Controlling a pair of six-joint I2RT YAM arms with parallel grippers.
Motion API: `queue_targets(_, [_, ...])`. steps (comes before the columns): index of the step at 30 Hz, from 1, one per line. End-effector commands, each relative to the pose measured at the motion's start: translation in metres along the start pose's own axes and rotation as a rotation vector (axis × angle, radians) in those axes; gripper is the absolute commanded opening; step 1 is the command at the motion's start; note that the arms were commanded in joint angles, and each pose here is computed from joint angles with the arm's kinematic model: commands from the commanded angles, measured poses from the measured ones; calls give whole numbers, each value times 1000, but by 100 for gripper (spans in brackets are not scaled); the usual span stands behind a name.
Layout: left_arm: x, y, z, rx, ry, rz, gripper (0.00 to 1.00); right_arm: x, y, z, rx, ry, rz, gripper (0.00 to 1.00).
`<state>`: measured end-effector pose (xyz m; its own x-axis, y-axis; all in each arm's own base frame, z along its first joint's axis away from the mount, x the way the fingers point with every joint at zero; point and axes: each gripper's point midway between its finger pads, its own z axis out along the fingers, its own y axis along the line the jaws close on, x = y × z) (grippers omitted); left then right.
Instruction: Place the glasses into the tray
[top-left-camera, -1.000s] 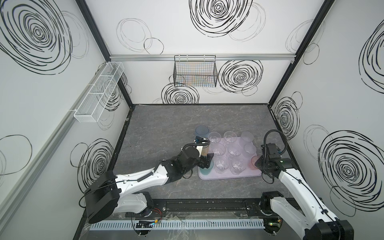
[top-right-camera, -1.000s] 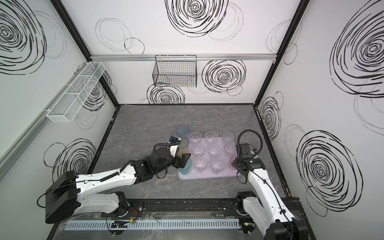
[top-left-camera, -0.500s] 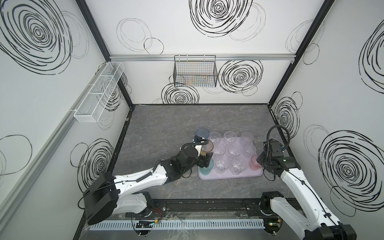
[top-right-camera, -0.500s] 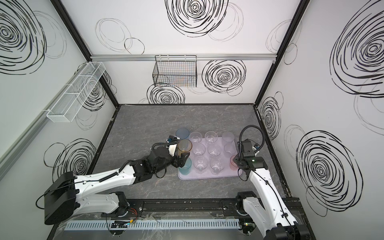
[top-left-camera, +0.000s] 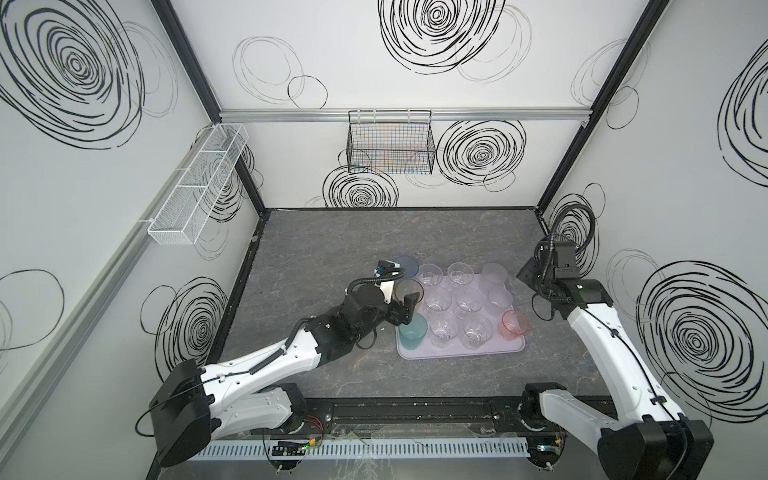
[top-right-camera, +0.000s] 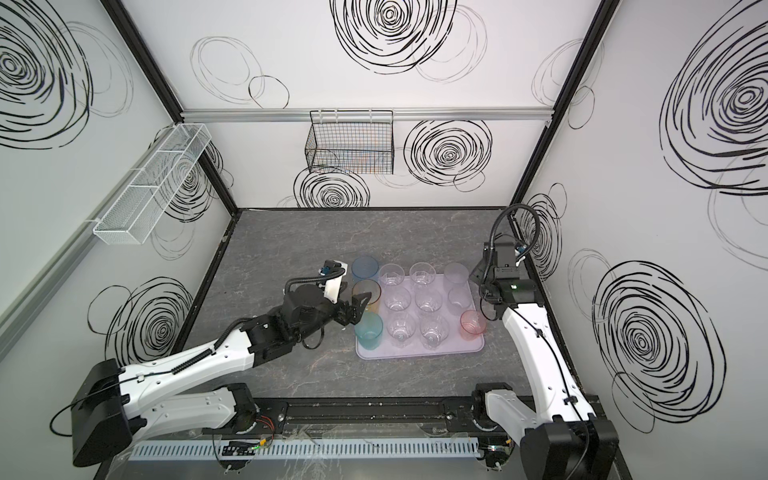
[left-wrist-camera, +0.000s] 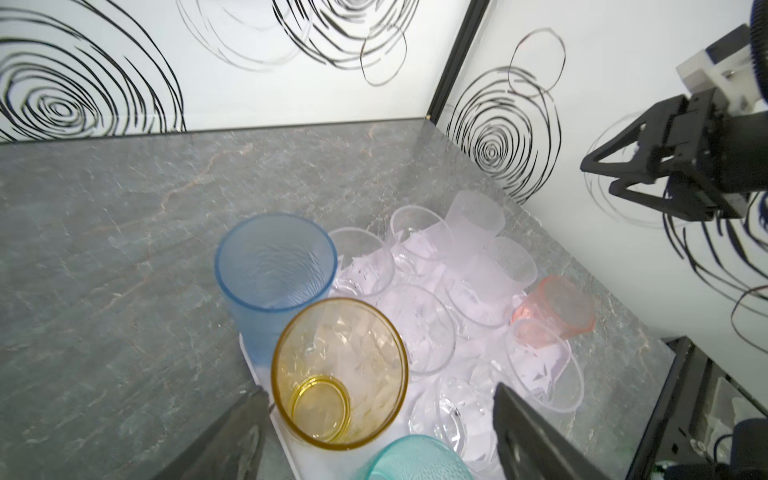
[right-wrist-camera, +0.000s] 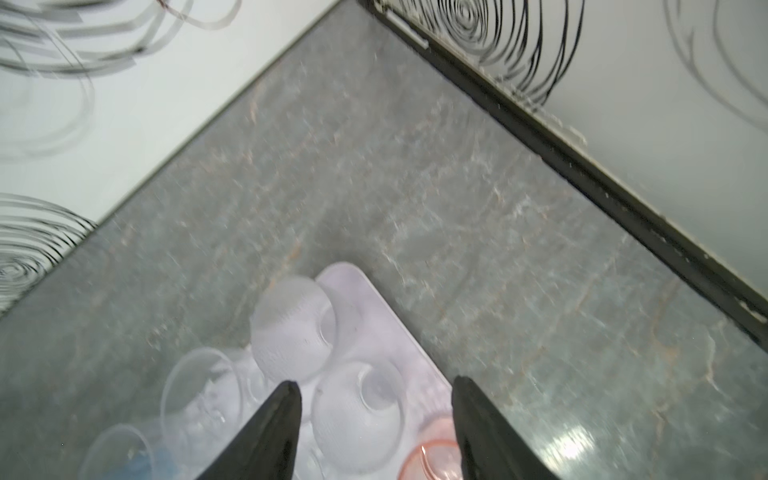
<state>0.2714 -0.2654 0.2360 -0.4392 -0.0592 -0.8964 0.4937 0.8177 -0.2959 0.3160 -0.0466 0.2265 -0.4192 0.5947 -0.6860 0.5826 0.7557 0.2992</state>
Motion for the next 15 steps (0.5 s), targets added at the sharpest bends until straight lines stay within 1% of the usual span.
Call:
queue_targets(1, [-41,17,-16,-36,-93,29,88,-69,2,-5,19,-250,13,67])
queue_targets(4, [-60,62,-30,-148,-146,39,88,-97,-8,-9,47,-441,13,70])
queue_targets(5, [-66,77,-36,-187,-175,54,89,-100,-10,-9,48,-493,-7,71])
queue_targets(6, [-73,94,-42,-236,-225,99,91,-102,-11,-8,46,-557,-56,73])
queue_targets(7, [-75,119,-48,-344,-274,141,99,-101,-14,-6,51,-614,-83,74])
queue_targets(9, [-72,166,-56,-554,-307,141,97,-98,-25,4,78,-678,-117,80])
queue_targets(10, [-70,188,-61,-640,-314,118,97,-95,-35,13,107,-685,-120,81])
queue_targets(11, [-69,207,-69,-720,-337,70,97,-93,-52,23,155,-678,-92,80])
queue_targets(13, [-63,238,-91,-851,-441,-37,98,-79,-77,41,229,-628,-42,79])
queue_targets(14, [-55,252,-102,-910,-495,-73,99,-69,-82,51,246,-588,-57,78])
queue_targets(15, [-50,263,-112,-965,-520,-87,99,-59,-82,60,246,-550,-79,78])
